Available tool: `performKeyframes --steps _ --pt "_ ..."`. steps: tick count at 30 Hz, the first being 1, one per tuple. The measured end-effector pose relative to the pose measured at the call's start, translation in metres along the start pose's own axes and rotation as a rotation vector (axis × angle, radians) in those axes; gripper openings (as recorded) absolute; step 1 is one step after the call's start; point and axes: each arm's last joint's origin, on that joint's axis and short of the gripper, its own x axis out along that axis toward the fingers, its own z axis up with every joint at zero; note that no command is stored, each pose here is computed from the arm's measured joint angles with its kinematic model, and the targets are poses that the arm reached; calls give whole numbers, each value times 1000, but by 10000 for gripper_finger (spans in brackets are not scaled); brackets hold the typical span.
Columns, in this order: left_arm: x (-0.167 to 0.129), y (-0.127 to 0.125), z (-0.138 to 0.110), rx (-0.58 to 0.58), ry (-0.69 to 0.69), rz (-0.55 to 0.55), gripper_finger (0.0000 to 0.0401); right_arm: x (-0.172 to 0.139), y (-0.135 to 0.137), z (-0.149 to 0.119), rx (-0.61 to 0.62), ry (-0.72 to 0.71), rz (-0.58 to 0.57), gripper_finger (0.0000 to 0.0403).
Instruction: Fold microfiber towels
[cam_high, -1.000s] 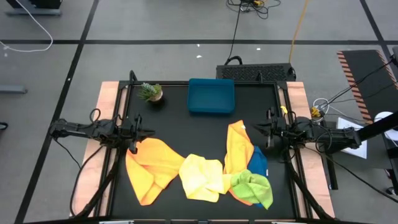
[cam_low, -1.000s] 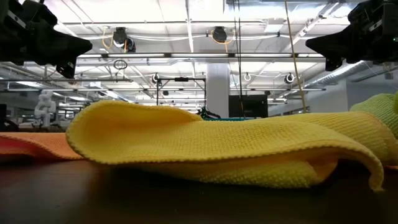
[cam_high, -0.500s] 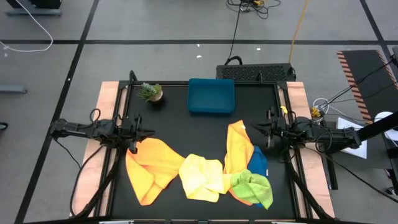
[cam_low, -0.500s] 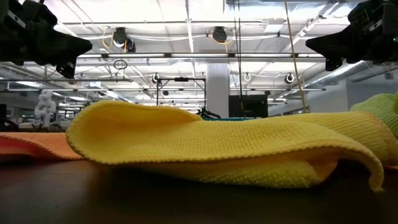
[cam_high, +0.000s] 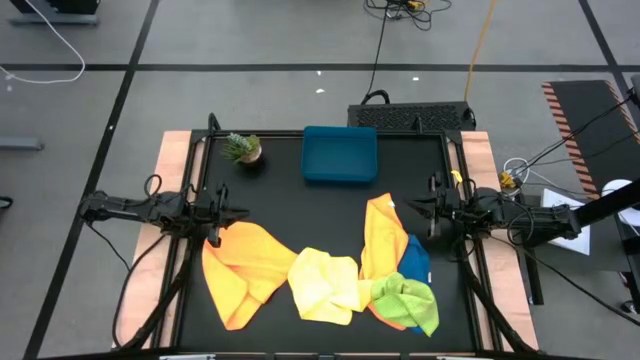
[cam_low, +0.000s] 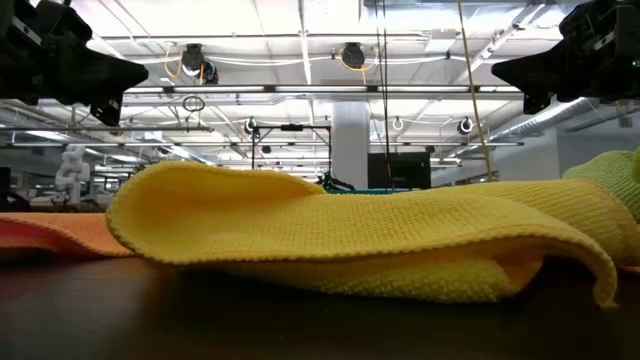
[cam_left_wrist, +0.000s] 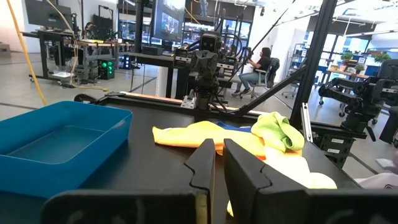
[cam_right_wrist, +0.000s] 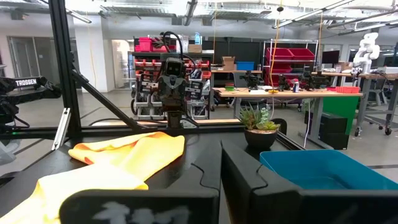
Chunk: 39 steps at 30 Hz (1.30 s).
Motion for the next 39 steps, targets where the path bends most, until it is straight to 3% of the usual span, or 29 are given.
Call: performKeyframes --steps 39 --pt "0 0 0 0 0 0 35 0 0 1 30 -12 1 0"
